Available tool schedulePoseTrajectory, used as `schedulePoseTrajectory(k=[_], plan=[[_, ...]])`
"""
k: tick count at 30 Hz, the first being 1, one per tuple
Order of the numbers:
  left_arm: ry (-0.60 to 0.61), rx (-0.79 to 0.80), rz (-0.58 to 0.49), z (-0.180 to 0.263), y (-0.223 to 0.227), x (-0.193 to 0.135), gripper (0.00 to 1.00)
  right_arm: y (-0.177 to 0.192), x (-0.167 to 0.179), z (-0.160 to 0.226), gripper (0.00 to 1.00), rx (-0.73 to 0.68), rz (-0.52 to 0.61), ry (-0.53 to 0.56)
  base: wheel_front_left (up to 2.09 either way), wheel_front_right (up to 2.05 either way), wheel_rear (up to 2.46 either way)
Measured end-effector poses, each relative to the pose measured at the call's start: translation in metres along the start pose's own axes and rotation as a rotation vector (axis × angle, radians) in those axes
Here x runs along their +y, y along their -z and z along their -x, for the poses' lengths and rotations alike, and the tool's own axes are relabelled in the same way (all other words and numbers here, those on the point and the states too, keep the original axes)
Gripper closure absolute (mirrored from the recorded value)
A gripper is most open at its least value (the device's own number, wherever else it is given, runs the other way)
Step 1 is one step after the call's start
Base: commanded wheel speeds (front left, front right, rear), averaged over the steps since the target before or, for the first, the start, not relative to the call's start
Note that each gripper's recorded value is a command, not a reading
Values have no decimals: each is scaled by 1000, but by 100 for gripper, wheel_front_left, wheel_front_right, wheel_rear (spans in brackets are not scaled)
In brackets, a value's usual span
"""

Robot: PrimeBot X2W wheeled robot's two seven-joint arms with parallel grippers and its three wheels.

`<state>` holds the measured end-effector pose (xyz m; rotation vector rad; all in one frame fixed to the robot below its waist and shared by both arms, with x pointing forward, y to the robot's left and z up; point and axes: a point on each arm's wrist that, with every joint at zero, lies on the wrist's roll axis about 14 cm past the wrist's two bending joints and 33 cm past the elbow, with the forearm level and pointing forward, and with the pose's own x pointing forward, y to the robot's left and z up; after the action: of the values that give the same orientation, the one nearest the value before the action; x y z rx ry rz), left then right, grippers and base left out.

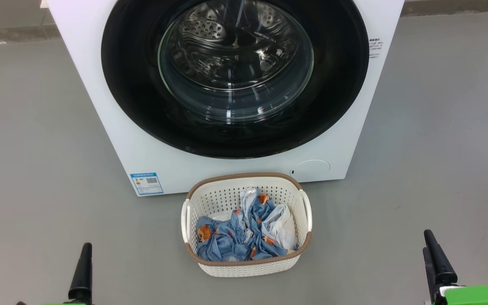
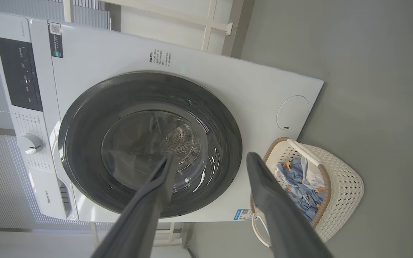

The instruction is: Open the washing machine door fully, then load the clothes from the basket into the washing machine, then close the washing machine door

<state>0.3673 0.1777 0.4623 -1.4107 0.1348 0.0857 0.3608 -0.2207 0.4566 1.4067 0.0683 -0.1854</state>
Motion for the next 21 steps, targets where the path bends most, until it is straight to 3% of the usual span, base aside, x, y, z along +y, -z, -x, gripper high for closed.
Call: schedulePoseTrajectory(k=[21], plan=[[62,-12,-395,-4,3,-21,0,-5,8,-5,0,-20,414,-21,0,0,0]])
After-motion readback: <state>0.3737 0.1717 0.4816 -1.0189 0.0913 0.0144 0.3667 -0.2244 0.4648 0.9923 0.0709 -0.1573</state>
